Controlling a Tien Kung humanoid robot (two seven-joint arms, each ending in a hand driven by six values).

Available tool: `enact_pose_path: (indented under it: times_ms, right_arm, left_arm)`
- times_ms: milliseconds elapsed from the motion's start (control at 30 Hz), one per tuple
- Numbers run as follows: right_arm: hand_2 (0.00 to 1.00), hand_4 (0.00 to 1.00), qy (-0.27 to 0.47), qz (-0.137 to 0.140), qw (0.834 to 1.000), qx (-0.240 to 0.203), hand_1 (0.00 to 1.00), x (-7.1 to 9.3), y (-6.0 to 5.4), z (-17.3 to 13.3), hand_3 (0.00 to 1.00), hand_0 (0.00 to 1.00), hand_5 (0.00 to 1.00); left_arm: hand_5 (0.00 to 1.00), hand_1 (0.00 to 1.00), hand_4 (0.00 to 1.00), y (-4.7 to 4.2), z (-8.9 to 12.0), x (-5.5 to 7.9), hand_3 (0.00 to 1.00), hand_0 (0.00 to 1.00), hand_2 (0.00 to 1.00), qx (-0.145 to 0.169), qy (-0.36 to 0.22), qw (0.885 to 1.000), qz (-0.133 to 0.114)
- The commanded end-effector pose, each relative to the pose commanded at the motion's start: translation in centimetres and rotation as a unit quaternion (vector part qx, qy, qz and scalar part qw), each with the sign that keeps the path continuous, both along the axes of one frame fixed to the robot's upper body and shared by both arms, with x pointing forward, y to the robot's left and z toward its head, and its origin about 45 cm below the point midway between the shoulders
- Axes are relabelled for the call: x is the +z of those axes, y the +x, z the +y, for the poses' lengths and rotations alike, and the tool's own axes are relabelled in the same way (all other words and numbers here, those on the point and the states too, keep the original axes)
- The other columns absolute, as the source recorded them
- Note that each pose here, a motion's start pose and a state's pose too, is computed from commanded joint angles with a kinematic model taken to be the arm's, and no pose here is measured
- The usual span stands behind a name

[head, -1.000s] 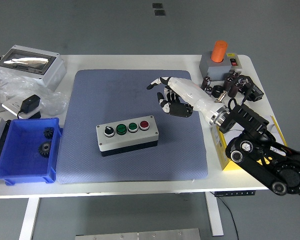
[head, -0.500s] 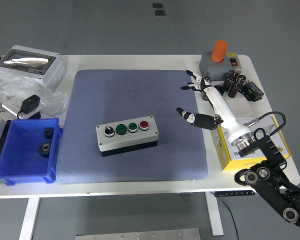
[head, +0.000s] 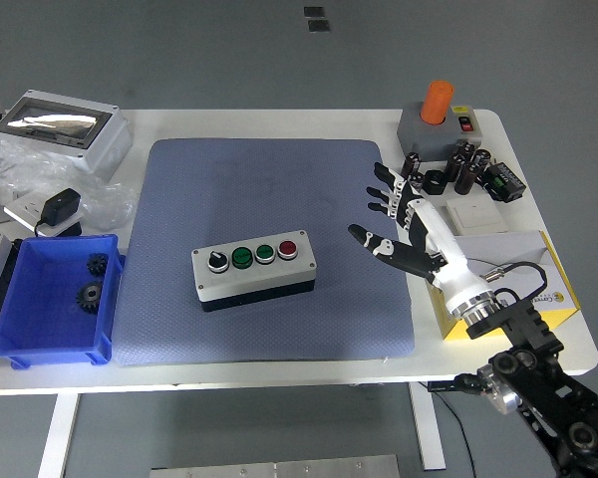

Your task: Pick up the button,place it on the desk,press the button,press the button

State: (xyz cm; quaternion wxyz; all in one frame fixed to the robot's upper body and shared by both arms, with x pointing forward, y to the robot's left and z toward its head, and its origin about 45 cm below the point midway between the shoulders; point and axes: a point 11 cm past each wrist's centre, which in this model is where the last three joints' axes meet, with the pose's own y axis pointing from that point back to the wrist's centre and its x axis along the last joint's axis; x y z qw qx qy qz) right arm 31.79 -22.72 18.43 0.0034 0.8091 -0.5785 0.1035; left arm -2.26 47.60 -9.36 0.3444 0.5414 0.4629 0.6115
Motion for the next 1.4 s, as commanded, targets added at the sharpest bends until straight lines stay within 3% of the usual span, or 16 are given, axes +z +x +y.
enact_pose_path:
  times_ms: [33, 533, 1100, 1400]
  right_arm:
    - [0.854, 0.774, 0.011, 0.001, 1.0, -0.003, 0.831, 0.1, 0.1, -0.2, 0.851, 0.824, 0.449]
    - [0.827, 0.819, 0.034, -0.015, 0.999, -0.035, 0.808, 1.4, 0.4, -2.1, 0.821, 0.822, 0.493]
    - [0.826, 0.819, 0.014, -0.065, 0.992, -0.105, 0.807, 4.5, 1.0, -6.9, 0.814, 0.825, 0.471]
    - [0.827, 0.806, -0.024, -0.081, 0.988, -0.132, 0.807, 5.1, 0.9, -7.8, 0.815, 0.825, 0.493]
  left_arm:
    - [0.841, 0.692, 0.913, -0.03, 0.0, 0.0, 0.801, 0.708, 0.68, 0.0, 0.0, 1.0, 0.001]
    - [0.842, 0.689, 0.908, 0.3, -0.5, -0.2, 0.801, 0.707, 0.678, 0.0, -0.003, 1.0, 0.0]
    - [0.811, 0.684, 0.853, 1.97, -0.2, -0.1, 0.798, 0.7, 0.672, -0.016, 0.003, 1.0, -0.02]
    - [0.783, 0.683, 0.821, 1.52, -0.6, -0.3, 0.797, 0.7, 0.672, -0.013, 0.001, 1.0, -0.01]
